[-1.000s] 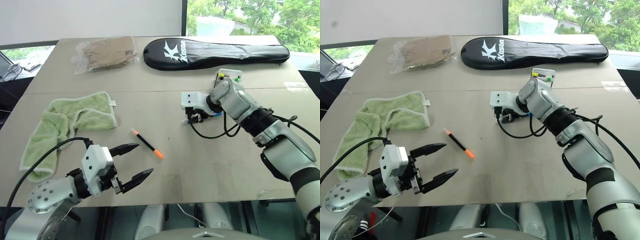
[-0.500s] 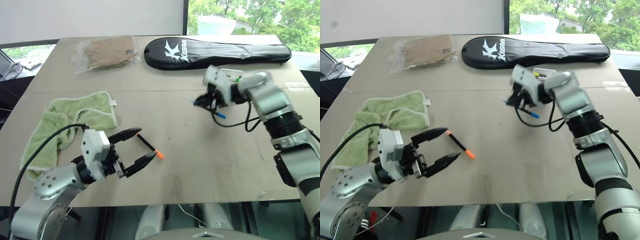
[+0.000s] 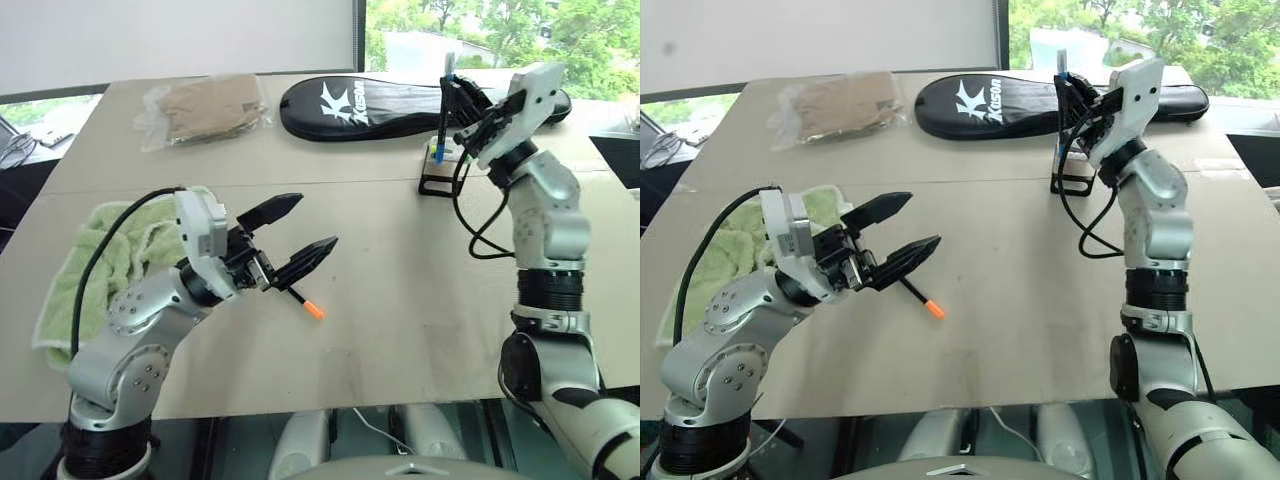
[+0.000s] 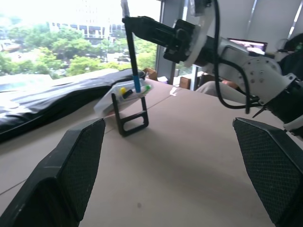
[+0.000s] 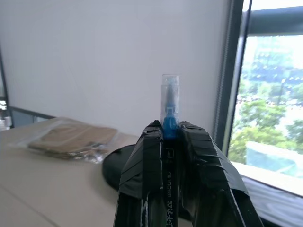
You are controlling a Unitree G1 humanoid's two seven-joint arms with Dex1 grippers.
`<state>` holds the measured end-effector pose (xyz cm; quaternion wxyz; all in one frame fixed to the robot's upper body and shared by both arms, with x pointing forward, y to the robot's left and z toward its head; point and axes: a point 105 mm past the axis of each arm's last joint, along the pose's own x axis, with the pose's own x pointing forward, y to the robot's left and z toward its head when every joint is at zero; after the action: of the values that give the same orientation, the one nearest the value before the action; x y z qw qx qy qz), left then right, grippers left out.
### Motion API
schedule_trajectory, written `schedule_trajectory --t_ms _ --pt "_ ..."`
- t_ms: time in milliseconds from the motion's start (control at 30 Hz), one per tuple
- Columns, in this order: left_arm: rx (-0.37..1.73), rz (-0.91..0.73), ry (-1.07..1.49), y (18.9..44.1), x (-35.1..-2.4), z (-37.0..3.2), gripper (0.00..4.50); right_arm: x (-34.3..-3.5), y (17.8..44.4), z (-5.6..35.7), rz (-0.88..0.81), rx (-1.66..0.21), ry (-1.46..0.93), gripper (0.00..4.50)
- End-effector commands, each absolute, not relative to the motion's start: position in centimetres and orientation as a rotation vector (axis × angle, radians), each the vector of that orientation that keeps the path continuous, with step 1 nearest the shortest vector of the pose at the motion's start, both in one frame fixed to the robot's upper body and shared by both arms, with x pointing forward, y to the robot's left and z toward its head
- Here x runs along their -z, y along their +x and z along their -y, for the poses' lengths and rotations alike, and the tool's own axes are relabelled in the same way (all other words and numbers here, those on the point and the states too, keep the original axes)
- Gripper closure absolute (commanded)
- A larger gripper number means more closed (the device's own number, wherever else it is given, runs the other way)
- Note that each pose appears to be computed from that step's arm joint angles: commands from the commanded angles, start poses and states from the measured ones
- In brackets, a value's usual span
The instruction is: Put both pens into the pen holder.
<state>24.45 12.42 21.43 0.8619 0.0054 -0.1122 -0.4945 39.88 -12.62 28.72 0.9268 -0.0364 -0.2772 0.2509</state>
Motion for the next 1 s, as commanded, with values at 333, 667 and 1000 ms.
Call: schedule_trajectory --t_ms 333,667,1000 --pt "1.08 0.255 -0.001 22.8 -21.9 -12.3 0.0 -30.4 40.8 13.4 0.727 -0.425 -0.076 4.47" --pt "1.064 0.242 0.024 22.9 -21.5 -12.9 0.0 -28.2 41.4 12.7 0.745 -0.394 -0.119 4.47" --pt "1.057 0.241 0.032 22.9 -21.3 -13.2 0.0 -26.7 41.5 12.0 0.783 -0.367 -0.136 3.24"
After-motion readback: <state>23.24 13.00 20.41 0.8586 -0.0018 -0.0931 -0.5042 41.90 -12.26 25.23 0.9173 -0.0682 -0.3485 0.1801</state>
